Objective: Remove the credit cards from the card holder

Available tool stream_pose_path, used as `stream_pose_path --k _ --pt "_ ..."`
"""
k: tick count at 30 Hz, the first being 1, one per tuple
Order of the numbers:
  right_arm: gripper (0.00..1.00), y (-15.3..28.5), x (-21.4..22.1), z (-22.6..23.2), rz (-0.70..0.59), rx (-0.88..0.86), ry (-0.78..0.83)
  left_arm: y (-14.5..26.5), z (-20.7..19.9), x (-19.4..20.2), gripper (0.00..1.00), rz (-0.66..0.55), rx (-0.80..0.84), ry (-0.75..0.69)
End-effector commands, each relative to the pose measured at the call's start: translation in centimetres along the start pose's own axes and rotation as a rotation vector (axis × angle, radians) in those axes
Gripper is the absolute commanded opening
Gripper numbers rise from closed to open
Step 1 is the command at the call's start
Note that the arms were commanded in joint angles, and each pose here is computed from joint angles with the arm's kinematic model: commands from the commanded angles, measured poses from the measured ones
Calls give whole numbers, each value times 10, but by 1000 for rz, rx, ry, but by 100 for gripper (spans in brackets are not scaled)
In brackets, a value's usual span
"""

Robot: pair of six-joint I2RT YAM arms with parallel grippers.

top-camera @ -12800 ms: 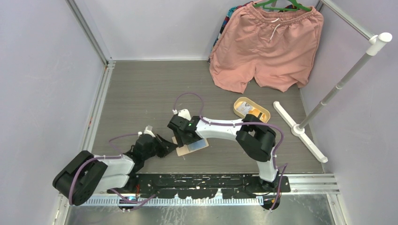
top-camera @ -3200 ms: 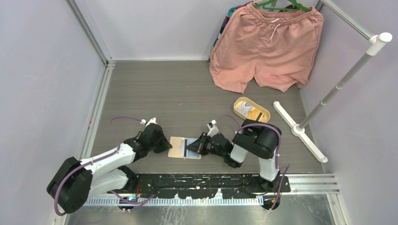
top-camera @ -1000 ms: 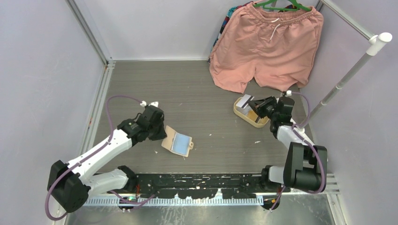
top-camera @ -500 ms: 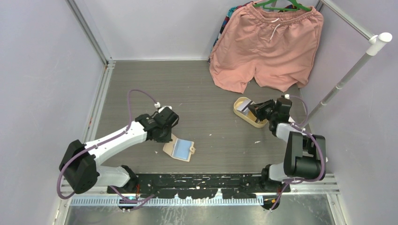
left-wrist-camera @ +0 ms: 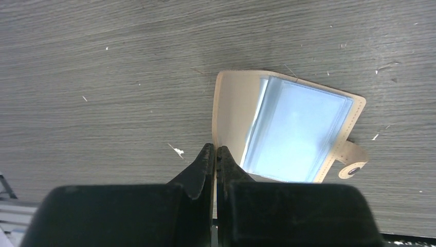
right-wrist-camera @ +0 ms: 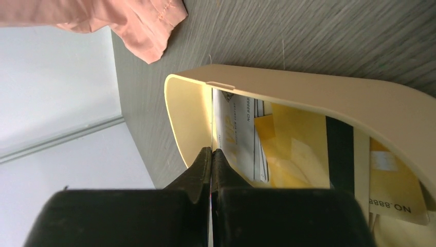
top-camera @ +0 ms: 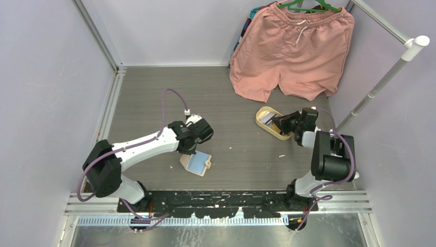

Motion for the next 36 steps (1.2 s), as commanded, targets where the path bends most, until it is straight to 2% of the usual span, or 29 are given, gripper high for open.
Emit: stream_pose_path --k 1,6,9,13,15,20,25,27,30,33,36 --pt "1 -1 -20 25 -55 -85 45 6 1 -7 0 -45 -68 -23" --pt "1 -3 -22 27 -49 -84 61 2 -7 -5 0 -44 -78 -39" --pt "18 0 -22 30 -36 -78 76 1 -10 -5 0 -45 -78 -43" --pt "26 5 -23 34 -38 -55 102 1 -17 -5 0 -41 -55 -44" --pt "32 7 -24 36 -32 -44 115 1 -21 -3 0 -36 -46 -49" --pt "61 20 -23 49 -9 -40 152 3 -24 -2 0 -36 -40 -53" --pt "71 54 -15 79 -48 -49 267 4 -20 -3 0 -44 -56 -52" --pt "73 67 0 96 -35 -54 368 4 -20 -3 0 -47 -60 -51" --pt "76 76 51 118 61 -97 560 3 -20 -3 0 -59 -58 -37" --pt "79 79 107 119 141 -105 746 3 -20 -5 0 -73 -60 -23" --pt "80 86 165 108 151 -137 937 2 -17 -5 0 -80 -84 -22"
Point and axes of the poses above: each gripper's point midway between its finger pads, its own y axis back along the fingers, its own z axis along the line the jaws close on, x = y × z, the point moved 6 cm from there along y, back along the fingers, and after that the axes turned 5 degrees about y, right-handed, at the moved point
